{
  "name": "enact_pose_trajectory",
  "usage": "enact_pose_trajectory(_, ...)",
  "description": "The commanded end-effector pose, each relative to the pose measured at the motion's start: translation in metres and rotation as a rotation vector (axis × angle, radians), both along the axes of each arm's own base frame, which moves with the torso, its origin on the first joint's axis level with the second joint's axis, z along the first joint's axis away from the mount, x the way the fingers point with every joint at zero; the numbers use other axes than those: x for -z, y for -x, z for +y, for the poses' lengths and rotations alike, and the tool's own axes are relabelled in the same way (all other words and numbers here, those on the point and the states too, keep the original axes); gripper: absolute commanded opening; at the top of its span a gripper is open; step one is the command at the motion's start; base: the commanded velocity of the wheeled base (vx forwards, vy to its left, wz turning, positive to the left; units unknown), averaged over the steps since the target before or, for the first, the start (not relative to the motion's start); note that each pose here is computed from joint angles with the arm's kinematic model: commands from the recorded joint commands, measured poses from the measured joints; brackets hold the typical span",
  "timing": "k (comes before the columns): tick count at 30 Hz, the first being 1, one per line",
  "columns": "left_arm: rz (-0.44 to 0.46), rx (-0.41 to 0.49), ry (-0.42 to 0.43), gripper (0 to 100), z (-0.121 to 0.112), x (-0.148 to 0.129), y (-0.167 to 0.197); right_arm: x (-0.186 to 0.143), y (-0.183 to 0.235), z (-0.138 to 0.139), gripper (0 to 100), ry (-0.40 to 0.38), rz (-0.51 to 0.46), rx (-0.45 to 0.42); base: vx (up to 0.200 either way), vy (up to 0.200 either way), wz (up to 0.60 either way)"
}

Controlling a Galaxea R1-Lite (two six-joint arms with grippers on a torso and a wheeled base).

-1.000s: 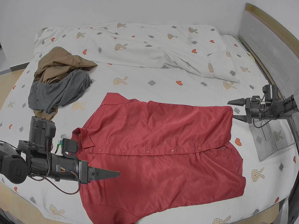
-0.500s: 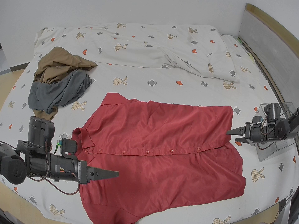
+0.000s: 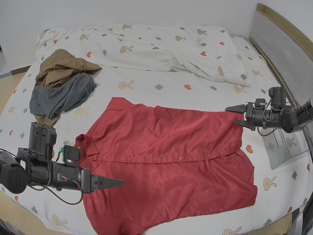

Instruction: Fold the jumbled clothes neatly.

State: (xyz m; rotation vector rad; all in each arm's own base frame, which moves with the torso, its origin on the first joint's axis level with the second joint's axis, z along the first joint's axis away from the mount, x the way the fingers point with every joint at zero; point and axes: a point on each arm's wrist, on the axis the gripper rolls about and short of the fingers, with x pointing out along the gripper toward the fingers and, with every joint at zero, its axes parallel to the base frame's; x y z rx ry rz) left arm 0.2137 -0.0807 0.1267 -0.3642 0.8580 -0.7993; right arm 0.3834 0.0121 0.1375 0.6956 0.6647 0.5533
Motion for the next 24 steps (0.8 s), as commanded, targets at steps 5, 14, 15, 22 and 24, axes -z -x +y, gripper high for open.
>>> enact_pose_trajectory(5, 0.008, 0.000, -0.002, 100, 0.000, 0.002, -0.001, 0.052, -0.045, 0.039, 100, 0.042, 0.081, 0.032, 0.000, 0.000, 0.00)
enact_pose_trajectory(14, 0.011, 0.000, -0.003, 100, -0.001, 0.004, -0.002, 0.091, -0.029, 0.010, 100, 0.094, 0.206, 0.112, 0.000, 0.000, 0.00)
enact_pose_trajectory(15, 0.012, 0.000, -0.004, 100, -0.001, 0.005, -0.003, 0.095, -0.026, 0.007, 100, 0.102, 0.216, 0.115, 0.000, 0.000, 0.00)
enact_pose_trajectory(22, 0.001, 0.000, 0.000, 100, -0.001, 0.006, -0.003, 0.101, -0.012, 0.002, 100, 0.116, 0.248, 0.104, 0.000, 0.000, 0.00)
enact_pose_trajectory(24, 0.001, 0.000, 0.000, 100, -0.001, 0.006, -0.003, 0.084, -0.008, 0.004, 100, 0.112, 0.206, 0.100, 0.000, 0.000, 0.00)
